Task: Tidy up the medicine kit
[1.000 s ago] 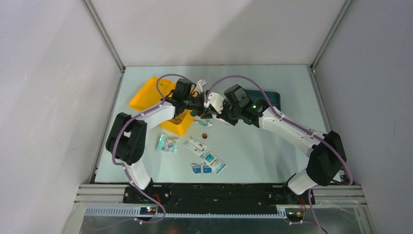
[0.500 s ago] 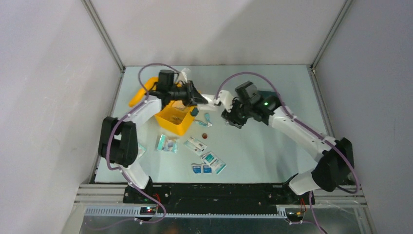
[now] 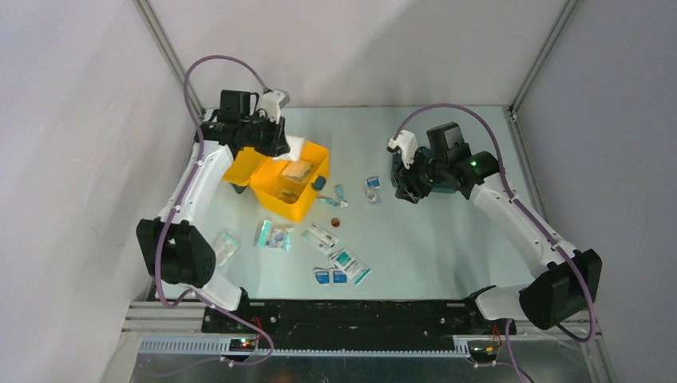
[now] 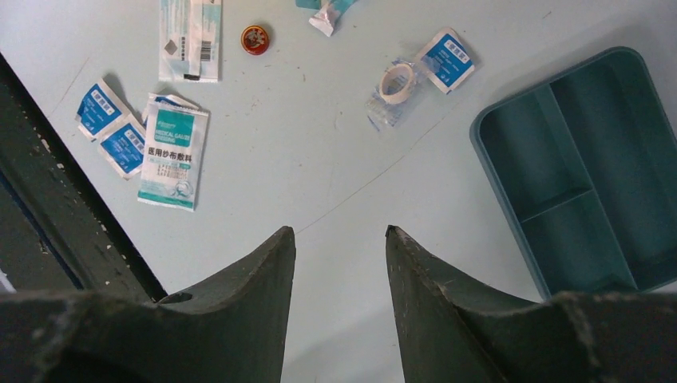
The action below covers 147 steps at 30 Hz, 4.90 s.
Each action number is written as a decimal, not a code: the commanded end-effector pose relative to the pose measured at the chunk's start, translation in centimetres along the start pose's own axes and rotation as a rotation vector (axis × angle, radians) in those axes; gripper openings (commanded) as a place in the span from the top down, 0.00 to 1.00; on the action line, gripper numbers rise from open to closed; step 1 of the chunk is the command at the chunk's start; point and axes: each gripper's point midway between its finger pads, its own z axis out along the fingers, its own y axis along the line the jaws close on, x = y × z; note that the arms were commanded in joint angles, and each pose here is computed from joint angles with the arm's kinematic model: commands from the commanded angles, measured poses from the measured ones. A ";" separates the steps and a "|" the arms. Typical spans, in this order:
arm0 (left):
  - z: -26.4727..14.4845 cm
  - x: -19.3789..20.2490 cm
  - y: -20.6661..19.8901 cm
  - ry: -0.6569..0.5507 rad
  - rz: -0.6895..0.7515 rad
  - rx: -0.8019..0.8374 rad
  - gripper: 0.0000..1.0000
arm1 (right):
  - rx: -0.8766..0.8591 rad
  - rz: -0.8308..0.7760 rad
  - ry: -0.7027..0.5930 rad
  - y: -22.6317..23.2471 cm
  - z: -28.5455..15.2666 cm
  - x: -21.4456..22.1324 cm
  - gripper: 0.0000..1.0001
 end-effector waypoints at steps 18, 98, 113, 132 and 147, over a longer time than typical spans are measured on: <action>8.0 2.2 0.7 0.177 0.012 0.237 0.84 | -0.065 0.037 0.008 1.0 0.8 0.5 0.50; 1.5 25.0 4.4 0.206 -0.961 -0.218 0.55 | -0.129 -0.129 0.232 7.2 10.7 1.1 0.48; 0.1 23.2 3.1 0.039 -0.924 -0.150 0.37 | -0.143 -0.093 0.233 6.6 10.7 1.4 0.48; 1.1 23.6 1.3 0.073 -0.892 -0.041 0.83 | -0.132 -0.096 0.246 6.5 10.4 1.6 0.48; -3.7 17.1 -7.5 -0.123 -0.406 0.147 1.00 | -0.099 -0.105 0.234 5.6 9.7 1.3 0.48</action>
